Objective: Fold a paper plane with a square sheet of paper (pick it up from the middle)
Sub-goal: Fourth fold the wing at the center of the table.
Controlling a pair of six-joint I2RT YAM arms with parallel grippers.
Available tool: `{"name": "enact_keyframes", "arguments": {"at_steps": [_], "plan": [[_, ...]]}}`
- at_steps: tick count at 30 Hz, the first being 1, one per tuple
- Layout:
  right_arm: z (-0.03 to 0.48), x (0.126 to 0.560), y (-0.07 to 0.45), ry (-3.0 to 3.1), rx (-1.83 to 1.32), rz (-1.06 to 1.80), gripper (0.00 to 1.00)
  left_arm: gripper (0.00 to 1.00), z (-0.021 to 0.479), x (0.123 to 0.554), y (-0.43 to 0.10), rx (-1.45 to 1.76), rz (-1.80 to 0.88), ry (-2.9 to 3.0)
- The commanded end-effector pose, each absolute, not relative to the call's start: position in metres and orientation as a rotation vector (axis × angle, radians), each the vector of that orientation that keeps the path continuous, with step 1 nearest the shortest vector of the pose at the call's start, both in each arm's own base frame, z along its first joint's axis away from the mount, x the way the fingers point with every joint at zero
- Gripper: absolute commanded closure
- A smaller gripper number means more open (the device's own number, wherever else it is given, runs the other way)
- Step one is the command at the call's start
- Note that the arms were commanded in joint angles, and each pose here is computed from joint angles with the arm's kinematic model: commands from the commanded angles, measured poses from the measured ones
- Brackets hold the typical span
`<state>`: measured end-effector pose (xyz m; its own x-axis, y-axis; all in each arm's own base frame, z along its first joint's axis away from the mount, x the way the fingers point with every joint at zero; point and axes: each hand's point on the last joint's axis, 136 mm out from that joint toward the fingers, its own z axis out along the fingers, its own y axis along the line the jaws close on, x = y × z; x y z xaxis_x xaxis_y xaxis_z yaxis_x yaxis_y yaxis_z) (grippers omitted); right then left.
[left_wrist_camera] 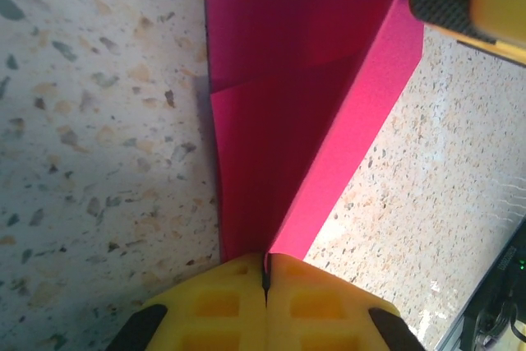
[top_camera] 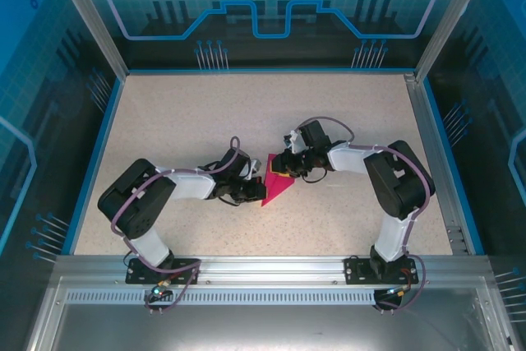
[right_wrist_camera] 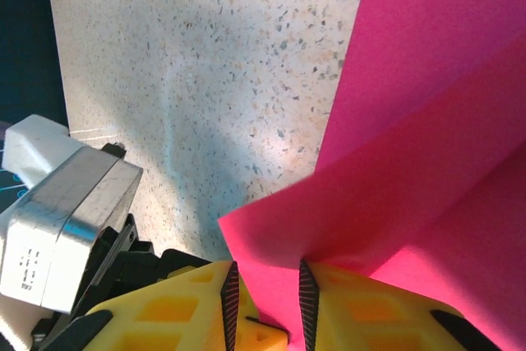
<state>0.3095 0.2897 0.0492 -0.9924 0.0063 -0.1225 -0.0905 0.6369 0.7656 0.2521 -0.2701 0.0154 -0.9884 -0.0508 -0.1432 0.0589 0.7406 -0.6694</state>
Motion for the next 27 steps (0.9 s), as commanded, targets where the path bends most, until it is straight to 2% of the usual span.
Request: {"name": "enact_keyframes", "arguments": {"at_steps": [1,6,11,23,27], "plan": [[0.068,0.303,0.308,2.695,-0.192,1.366,0.71,0.98,0.008,0.246,-0.268,-0.025,-1.115,2.828],[0.063,0.299,0.321,2.71,-0.23,1.385,0.71,0.98,0.009,0.248,-0.269,-0.015,-1.12,2.834],[0.045,0.31,0.313,2.747,-0.146,1.286,0.72,0.97,0.008,0.247,-0.267,-0.014,-1.111,2.838],[0.023,0.32,0.302,2.782,-0.084,1.252,0.73,0.84,0.009,0.244,-0.264,-0.005,-1.098,2.842],[0.019,0.32,0.299,2.792,-0.065,1.233,0.73,0.83,0.013,0.241,-0.264,0.008,-1.101,2.836]]}}
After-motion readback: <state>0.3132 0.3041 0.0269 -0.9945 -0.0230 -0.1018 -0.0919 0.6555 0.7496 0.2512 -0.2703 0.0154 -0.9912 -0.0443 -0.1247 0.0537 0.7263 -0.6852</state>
